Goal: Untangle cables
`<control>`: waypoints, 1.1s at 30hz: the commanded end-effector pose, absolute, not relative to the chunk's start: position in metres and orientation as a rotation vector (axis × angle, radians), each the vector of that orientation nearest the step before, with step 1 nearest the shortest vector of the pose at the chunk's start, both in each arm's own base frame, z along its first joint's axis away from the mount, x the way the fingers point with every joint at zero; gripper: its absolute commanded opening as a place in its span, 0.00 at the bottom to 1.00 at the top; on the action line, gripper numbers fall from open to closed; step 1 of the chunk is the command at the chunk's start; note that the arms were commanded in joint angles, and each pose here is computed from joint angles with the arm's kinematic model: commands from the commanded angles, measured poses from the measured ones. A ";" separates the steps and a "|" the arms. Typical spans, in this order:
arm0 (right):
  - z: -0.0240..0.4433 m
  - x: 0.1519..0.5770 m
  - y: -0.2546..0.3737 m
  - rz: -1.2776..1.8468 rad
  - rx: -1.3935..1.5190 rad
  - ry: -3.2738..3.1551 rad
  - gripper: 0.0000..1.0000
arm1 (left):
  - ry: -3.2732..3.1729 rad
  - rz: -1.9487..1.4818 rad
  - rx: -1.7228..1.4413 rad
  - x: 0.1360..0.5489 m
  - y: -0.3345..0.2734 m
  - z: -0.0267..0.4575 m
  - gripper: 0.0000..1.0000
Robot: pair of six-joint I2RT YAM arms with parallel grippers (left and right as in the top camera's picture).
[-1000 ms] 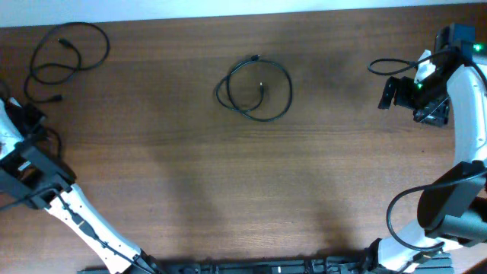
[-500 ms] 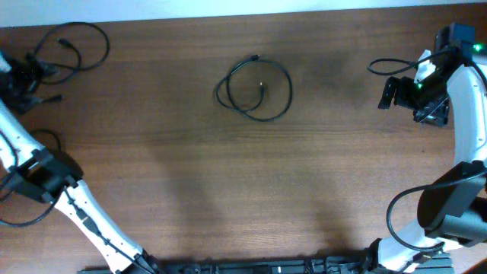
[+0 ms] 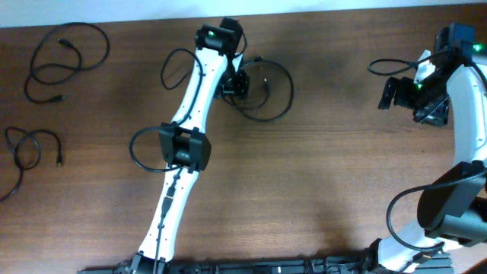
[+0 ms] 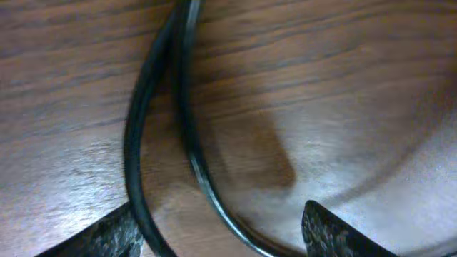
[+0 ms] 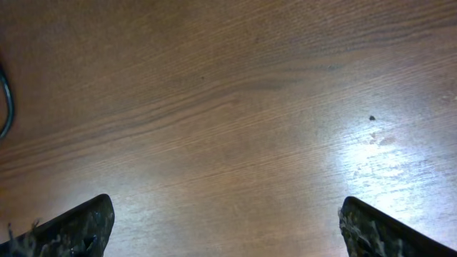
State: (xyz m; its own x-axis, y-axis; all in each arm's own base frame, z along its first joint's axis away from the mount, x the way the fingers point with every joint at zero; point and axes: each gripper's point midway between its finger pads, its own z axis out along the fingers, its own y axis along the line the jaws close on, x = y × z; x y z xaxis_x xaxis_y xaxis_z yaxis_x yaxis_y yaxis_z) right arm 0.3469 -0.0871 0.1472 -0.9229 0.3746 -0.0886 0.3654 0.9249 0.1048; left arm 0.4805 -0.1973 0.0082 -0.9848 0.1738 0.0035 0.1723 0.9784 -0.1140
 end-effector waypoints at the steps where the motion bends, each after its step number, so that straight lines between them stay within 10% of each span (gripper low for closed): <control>1: 0.148 0.347 -0.087 0.137 0.565 2.975 0.98 | -3.131 -0.046 -0.113 0.479 -0.186 -0.006 0.70; 2: 0.148 0.347 -0.087 0.137 0.565 2.975 0.99 | -3.131 -0.044 -0.122 0.478 -0.189 -0.006 0.66; 6: 0.148 0.347 -0.087 0.137 0.565 2.975 0.98 | -3.134 -0.056 -0.122 0.479 -0.188 -0.007 0.00; 14: 0.148 0.347 -0.087 0.137 0.565 2.975 0.98 | -3.586 0.068 0.511 0.514 -0.063 0.235 0.00; 33: 0.148 0.347 -0.087 0.137 0.565 2.975 0.98 | -3.539 -0.180 1.278 0.430 0.139 0.342 0.00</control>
